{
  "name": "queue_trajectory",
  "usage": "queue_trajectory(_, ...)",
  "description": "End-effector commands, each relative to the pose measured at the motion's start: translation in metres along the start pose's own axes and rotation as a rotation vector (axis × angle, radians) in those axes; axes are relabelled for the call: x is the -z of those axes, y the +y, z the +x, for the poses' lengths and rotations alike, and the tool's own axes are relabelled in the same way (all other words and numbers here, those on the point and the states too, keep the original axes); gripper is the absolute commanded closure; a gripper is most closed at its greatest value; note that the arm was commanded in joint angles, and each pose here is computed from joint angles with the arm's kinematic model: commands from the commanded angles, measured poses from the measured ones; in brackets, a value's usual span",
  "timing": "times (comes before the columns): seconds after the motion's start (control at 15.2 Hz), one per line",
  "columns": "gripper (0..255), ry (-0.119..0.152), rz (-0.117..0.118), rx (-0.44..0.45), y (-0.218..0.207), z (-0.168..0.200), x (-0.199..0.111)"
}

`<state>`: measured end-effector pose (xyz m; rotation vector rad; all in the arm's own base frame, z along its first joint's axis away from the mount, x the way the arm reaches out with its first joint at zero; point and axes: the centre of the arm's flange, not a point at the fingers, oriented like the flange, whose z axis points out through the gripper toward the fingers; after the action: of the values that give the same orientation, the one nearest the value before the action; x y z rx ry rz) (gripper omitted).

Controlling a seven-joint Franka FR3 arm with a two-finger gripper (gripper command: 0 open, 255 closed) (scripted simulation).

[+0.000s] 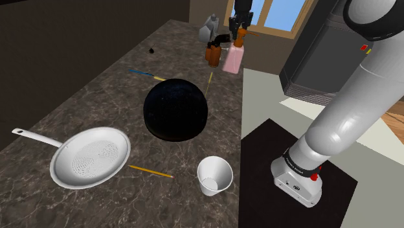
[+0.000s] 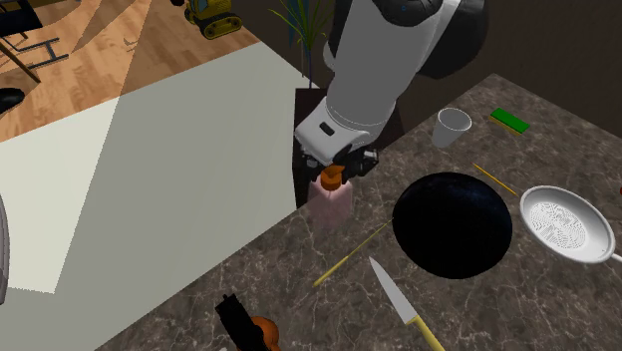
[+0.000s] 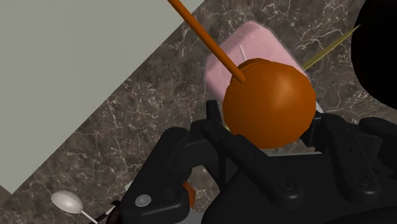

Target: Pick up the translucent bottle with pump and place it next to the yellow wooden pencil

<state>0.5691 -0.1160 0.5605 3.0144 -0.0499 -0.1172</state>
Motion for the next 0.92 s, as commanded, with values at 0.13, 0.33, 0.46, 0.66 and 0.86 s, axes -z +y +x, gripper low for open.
queue_trajectory(0.13,255,0.000,0.000,0.000,0.002,-0.002,0.022)
queue_trajectory(0.33,255,0.000,0.000,0.000,0.004,-0.004,0.038)
queue_trajectory(0.46,255,0.000,0.000,0.000,0.005,-0.004,0.048)
queue_trajectory(0.66,255,0.000,0.000,0.000,0.007,-0.006,0.064)
queue_trajectory(0.86,255,0.000,0.000,0.000,0.009,-0.007,0.079)
